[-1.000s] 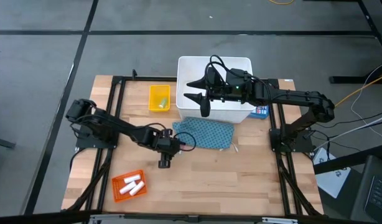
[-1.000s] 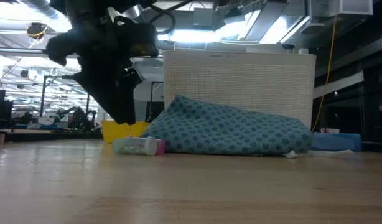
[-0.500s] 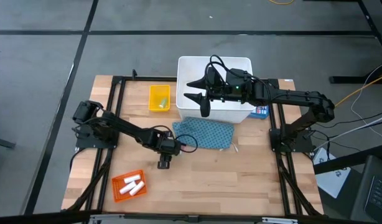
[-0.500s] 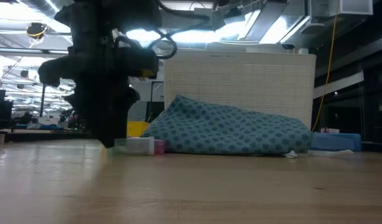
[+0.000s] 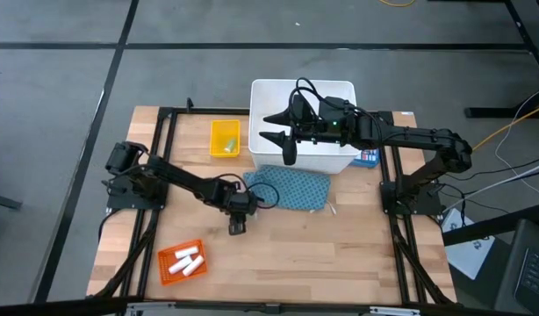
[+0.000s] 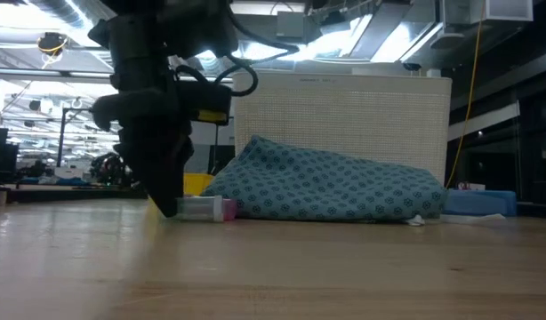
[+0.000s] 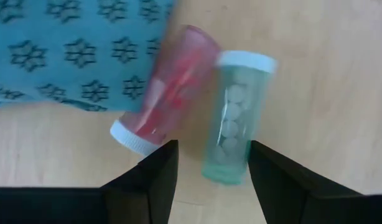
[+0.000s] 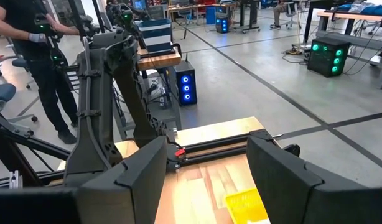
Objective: Pick & place medical supplies in basket/bin
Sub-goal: Put the light green bottle into the yellow bin
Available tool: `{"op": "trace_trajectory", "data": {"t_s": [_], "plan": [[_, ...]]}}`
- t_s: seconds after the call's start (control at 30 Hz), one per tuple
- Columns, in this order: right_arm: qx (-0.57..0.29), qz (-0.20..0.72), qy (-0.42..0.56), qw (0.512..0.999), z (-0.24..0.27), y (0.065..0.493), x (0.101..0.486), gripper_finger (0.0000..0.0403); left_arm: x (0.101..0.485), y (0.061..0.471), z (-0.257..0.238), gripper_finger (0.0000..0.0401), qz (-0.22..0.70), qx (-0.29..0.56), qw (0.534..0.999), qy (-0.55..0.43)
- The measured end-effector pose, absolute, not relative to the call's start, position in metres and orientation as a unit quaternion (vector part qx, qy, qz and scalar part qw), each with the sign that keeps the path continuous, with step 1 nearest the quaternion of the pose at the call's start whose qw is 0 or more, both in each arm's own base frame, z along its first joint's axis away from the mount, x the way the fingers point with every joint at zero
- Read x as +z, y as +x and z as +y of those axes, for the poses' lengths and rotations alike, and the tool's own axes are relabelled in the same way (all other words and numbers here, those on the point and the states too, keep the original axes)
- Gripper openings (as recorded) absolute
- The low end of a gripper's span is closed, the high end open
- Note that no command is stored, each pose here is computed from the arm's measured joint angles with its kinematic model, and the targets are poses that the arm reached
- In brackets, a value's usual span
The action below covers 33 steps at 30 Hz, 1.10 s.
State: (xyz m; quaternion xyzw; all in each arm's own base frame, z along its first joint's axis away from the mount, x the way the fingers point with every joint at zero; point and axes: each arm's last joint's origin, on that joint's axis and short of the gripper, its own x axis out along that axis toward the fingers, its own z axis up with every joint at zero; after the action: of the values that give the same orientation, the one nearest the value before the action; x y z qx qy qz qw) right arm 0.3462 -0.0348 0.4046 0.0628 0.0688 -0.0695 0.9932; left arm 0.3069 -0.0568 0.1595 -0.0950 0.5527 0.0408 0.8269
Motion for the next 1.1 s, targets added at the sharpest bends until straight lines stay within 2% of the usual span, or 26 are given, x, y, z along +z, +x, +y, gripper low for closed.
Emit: {"op": "trace_trajectory", "data": {"t_s": [0.17, 0.37, 0.63, 0.83, 1.1], "plan": [[-0.07, 0.07, 0.063, 0.993, -0.035, 0.346, 0.404, 0.0224, 0.16, 0.308, -0.049, 0.0145, 0.552, 0.059, 0.822, -0.127], [-0.07, 0.07, 0.063, 0.993, -0.035, 0.346, 0.404, 0.0224, 0.16, 0.309, -0.049, 0.0091, 0.555, 0.032, 0.817, -0.154], [-0.07, 0.076, 0.063, 0.993, -0.035, 0.346, 0.403, 0.0224, 0.16, 0.307, -0.063, 0.0064, 0.562, -0.01, 0.813, -0.154], [-0.07, 0.079, 0.063, 0.992, -0.035, 0.346, 0.403, 0.0224, 0.16, 0.303, -0.071, 0.0093, 0.572, 0.003, 0.805, -0.158], [-0.07, 0.081, 0.063, 0.992, -0.035, 0.346, 0.402, 0.0224, 0.161, 0.299, -0.072, 0.0189, 0.58, 0.027, 0.797, -0.166]]}}
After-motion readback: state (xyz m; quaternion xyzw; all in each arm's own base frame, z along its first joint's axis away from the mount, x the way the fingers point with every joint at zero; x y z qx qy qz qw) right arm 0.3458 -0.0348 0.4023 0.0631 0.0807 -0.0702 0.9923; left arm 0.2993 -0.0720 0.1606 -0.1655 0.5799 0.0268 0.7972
